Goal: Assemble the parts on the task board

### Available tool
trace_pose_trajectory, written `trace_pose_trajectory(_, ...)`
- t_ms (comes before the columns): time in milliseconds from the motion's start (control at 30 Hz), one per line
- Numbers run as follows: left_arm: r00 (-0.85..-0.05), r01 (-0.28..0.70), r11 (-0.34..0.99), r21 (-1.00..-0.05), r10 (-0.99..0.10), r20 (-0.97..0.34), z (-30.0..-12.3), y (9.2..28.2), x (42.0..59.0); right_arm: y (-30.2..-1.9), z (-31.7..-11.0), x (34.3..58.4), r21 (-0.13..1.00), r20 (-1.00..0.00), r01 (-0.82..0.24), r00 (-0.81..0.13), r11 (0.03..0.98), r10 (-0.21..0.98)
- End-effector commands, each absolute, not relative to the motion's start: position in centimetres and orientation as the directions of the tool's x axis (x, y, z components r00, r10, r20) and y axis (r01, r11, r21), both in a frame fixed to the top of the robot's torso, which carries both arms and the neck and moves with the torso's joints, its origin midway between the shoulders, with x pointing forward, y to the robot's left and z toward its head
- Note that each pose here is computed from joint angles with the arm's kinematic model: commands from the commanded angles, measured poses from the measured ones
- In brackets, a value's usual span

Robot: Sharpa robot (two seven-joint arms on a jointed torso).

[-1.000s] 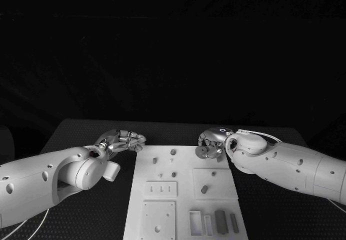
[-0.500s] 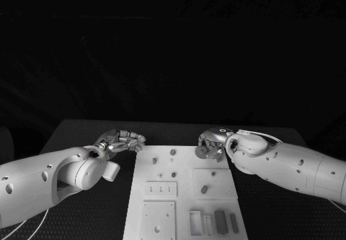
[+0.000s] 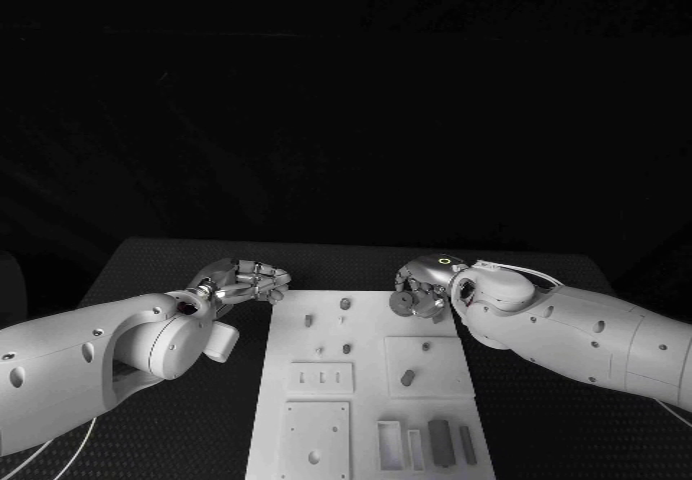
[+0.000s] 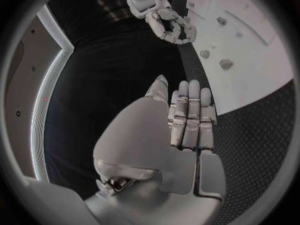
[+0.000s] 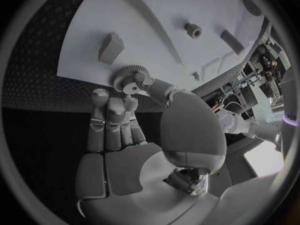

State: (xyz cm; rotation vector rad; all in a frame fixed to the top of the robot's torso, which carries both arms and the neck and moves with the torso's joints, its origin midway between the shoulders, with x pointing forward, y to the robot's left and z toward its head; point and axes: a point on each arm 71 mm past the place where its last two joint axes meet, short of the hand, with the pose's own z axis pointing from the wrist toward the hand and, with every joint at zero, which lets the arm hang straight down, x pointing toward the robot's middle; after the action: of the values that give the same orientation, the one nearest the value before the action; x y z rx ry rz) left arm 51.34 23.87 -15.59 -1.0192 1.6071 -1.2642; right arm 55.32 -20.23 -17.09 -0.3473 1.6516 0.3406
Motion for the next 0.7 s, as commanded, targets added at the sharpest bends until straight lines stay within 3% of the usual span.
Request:
trace_pose_trajectory(33, -0.339, -0.097, 0.157, -0.983, -0.934, -0.116, -15.48, 23.68, 51.27, -20.43, -18.52, 54.97, -0.043, -0.987, -0.435, -0.121, 0.899, -0.105)
trace_pose_trajectory(700, -0.339, -0.097, 0.157, -0.983, -0.934, -0.115, -15.47, 23.65, 51.22, -19.65, -18.07, 54.78, -0.040, -0.996, -0.455, -0.057, 0.889, -0.074)
